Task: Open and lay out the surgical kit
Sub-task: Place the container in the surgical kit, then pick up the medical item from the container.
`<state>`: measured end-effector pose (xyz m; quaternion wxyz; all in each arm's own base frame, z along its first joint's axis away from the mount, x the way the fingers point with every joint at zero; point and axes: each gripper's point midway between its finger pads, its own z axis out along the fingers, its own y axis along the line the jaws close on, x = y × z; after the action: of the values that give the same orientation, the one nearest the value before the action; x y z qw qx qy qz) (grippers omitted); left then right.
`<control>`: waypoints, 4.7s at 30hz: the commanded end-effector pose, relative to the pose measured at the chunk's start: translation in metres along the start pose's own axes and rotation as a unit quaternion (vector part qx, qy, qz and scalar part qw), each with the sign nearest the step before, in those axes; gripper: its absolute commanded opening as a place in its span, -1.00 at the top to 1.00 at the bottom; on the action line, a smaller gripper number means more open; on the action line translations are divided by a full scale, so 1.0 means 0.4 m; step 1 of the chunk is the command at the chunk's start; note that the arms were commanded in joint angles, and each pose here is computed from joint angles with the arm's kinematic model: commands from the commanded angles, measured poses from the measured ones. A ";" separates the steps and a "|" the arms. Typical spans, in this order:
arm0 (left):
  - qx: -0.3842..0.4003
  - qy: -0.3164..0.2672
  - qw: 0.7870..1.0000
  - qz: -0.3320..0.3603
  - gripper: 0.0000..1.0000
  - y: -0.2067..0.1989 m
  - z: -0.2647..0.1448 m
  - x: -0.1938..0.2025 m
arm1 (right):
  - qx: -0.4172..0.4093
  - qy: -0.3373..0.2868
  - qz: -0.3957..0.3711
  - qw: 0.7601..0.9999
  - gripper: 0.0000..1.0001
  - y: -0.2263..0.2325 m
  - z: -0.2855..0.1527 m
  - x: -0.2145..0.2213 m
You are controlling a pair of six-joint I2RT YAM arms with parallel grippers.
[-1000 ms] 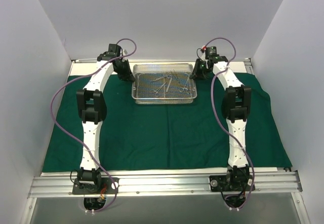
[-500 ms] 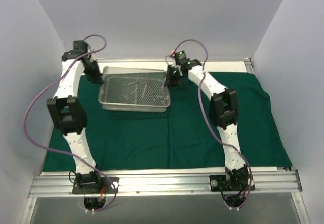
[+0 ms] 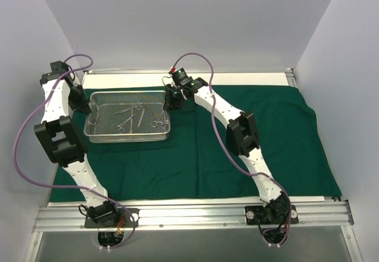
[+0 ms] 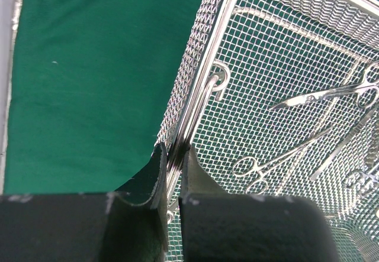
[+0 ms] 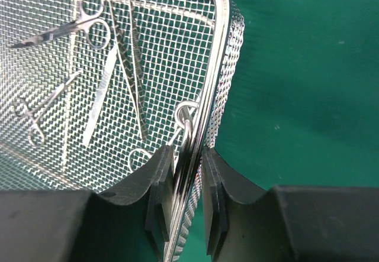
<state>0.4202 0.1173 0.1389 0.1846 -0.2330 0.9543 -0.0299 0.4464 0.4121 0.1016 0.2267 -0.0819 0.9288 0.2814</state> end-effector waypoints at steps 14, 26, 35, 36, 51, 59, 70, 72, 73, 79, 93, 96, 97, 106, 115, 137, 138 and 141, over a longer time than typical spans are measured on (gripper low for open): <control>-0.074 -0.022 0.995 -0.065 0.71 0.140 0.108 -0.072 | -0.148 0.033 -0.016 0.988 1.00 0.223 0.032 0.069; -0.098 -0.019 0.992 -0.084 -0.33 0.165 0.081 -0.051 | -0.162 0.018 -0.007 0.987 0.20 0.227 0.005 0.031; -0.114 -0.052 0.989 -0.077 -0.78 0.120 -0.036 -0.111 | -0.107 -0.028 -0.018 0.994 -0.64 0.125 -0.085 -0.065; -0.122 -0.051 0.989 -0.064 -0.79 0.107 -0.038 -0.113 | -0.084 -0.021 -0.022 0.996 -0.81 0.103 -0.098 -0.054; 0.040 -0.074 0.995 0.045 -0.38 -0.334 -0.121 0.029 | 0.084 -0.031 0.032 0.995 -0.48 -0.271 -0.422 -0.049; 0.067 -0.012 0.998 0.010 0.02 -0.488 -0.037 0.142 | 0.110 -0.044 0.038 0.992 -0.20 -0.305 -0.500 0.017; 0.082 0.058 0.990 0.100 0.31 -0.536 0.017 0.282 | 0.123 -0.055 0.071 0.988 -0.18 -0.367 -0.562 0.039; 0.065 0.065 0.989 0.118 0.36 -0.512 0.014 0.306 | 0.124 -0.056 0.077 0.988 -0.18 -0.379 -0.565 0.042; 0.056 0.068 0.988 0.126 0.36 -0.503 0.013 0.319 | 0.120 -0.053 0.082 0.988 -0.18 -0.380 -0.563 0.046; 0.019 0.083 0.987 0.138 0.16 -0.425 0.025 0.380 | 0.113 -0.050 0.087 0.988 -0.18 -0.381 -0.558 0.050; -0.034 0.092 0.982 0.163 0.15 -0.376 0.111 0.392 | 0.103 -0.045 0.099 0.989 -0.17 -0.380 -0.546 0.061; -0.034 0.089 0.981 0.166 0.20 -0.380 0.128 0.387 | 0.105 -0.043 0.101 0.988 -0.16 -0.383 -0.545 0.065; -0.036 0.090 0.981 0.167 0.22 -0.379 0.131 0.386 | 0.106 -0.043 0.102 0.988 -0.16 -0.386 -0.544 0.065; -0.043 0.093 0.980 0.168 0.35 -0.380 0.178 0.387 | 0.106 -0.042 0.105 0.988 -0.15 -0.389 -0.547 0.066; -0.055 0.101 0.978 0.175 0.36 -0.374 0.218 0.395 | 0.108 -0.037 0.106 0.988 -0.14 -0.393 -0.546 0.072; -0.070 0.045 0.981 0.177 0.95 -0.360 0.043 0.335 | 0.100 -0.038 0.086 0.991 -0.13 -0.388 -0.532 0.032; -0.071 0.038 0.981 0.176 0.95 -0.360 0.025 0.326 | 0.096 -0.037 0.084 0.991 -0.13 -0.385 -0.529 0.028; -0.079 0.019 0.981 0.174 0.95 -0.348 -0.046 0.305 | 0.079 -0.034 0.080 0.993 -0.15 -0.369 -0.516 0.011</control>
<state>0.3721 -0.0728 0.0729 0.0933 -0.0690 0.9913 0.0617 0.4001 0.1684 0.1709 0.2402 0.0350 0.9472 0.2097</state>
